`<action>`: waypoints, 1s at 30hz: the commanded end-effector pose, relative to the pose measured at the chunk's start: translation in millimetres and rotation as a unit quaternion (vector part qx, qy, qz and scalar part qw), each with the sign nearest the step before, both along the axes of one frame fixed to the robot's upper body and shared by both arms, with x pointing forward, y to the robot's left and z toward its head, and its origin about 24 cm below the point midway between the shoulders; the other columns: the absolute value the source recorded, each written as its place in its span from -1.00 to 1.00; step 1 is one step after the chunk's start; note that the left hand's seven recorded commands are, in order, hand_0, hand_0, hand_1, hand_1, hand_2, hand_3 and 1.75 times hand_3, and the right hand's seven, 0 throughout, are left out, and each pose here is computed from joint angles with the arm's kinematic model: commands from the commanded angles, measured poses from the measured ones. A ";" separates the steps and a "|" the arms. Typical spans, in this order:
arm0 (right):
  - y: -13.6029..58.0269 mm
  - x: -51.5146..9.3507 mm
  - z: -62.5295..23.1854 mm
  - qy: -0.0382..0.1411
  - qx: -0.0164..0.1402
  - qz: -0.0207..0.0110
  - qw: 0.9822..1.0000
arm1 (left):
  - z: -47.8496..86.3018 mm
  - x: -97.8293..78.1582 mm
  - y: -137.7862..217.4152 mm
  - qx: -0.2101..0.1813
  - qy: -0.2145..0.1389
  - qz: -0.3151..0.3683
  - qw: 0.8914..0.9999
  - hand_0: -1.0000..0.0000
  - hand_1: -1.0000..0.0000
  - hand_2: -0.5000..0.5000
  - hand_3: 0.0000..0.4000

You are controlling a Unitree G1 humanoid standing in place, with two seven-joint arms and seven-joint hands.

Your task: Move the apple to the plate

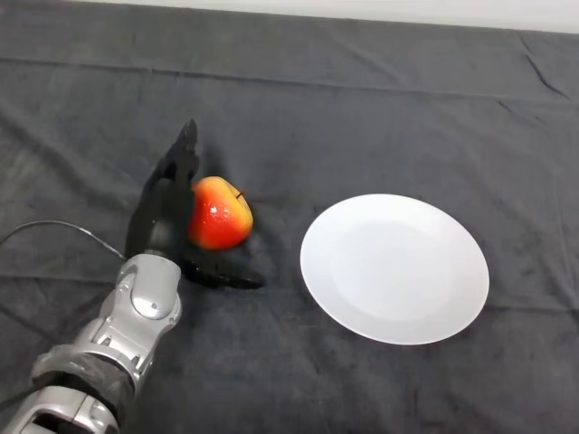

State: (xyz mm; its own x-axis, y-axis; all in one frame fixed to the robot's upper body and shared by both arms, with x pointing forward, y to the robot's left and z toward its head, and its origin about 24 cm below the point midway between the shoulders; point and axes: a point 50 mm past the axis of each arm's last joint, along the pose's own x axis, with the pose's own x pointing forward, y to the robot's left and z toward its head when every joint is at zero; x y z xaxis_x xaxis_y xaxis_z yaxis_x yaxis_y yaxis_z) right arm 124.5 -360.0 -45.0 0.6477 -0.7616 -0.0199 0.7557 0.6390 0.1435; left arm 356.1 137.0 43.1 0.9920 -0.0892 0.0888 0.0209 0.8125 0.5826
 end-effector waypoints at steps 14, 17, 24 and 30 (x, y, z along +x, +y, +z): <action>56.1 -49.2 -64.5 0.133 0.139 -0.004 0.981 | 28.6 16.1 -19.8 0.027 -0.048 -0.027 0.998 -1.00 -1.00 0.00 1.00; 56.1 -49.2 -64.5 0.133 0.139 -0.004 0.981 | 32.1 16.7 -25.7 0.029 -0.056 -0.032 0.997 -1.00 -1.00 0.00 1.00; 56.1 -49.2 -64.5 0.132 0.139 -0.004 0.981 | 43.9 15.6 -47.2 0.038 -0.085 -0.051 0.994 -1.00 -1.00 0.00 1.00; 56.1 -49.2 -64.5 0.132 0.139 -0.004 0.981 | 57.6 10.0 -67.5 0.048 -0.118 -0.081 0.989 -1.00 -1.00 0.00 1.00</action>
State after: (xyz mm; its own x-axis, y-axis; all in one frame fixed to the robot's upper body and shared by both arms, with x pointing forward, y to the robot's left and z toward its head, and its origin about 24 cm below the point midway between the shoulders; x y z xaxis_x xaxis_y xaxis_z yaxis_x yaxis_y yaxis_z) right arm 124.6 -360.2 -44.7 0.6503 -0.7595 -0.0185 0.7537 0.6418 0.1414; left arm 358.7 84.8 73.3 0.9522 -0.2178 0.2143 0.0280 0.7606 0.6486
